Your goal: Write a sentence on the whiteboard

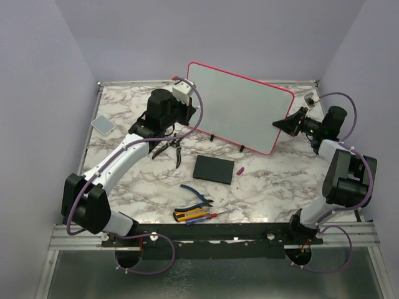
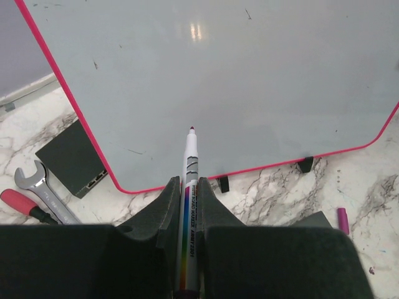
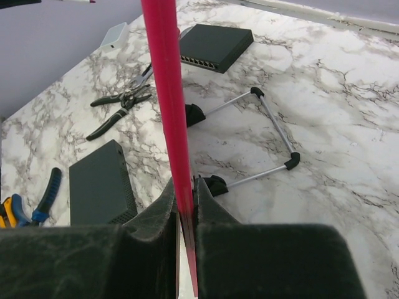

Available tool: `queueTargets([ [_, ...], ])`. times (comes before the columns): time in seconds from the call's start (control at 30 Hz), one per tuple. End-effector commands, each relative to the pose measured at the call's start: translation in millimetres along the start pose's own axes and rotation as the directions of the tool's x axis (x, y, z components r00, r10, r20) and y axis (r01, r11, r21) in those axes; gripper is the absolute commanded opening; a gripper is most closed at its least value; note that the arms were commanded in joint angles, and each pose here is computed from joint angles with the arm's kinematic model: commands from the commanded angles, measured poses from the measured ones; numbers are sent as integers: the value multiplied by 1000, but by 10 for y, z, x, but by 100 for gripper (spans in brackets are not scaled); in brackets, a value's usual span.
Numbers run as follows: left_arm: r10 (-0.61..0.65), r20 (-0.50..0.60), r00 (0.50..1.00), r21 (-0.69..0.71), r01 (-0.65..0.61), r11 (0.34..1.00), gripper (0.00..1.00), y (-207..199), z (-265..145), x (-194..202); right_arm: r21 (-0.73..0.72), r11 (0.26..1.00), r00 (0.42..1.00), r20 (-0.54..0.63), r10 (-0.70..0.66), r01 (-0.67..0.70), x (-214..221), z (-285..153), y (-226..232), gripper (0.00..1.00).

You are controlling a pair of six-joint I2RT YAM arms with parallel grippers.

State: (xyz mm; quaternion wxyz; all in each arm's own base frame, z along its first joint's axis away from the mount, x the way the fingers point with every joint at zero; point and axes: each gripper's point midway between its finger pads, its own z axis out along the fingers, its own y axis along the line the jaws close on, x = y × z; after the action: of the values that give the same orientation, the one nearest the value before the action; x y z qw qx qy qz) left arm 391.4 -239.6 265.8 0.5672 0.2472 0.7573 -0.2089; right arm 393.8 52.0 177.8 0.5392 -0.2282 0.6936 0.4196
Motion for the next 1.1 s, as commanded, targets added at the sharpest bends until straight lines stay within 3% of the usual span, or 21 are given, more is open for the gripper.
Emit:
queueTargets([
  [0.0, 42, 86, 995, 40, -46, 998, 0, -13, 60, -260, 66, 998, 999, -38, -6, 8, 245, -34, -138, 1],
  [0.2, 53, 96, 994, 31, -56, 998, 0, 67, 116, -211, 91, 996, 997, -68, 21, -14, 408, -54, -182, 0],
  [1.07, 29, 277, 961, -125, 6, 992, 0, 491, 348, -572, 104, 995, 998, -60, 9, -3, 336, -61, -160, 1],
])
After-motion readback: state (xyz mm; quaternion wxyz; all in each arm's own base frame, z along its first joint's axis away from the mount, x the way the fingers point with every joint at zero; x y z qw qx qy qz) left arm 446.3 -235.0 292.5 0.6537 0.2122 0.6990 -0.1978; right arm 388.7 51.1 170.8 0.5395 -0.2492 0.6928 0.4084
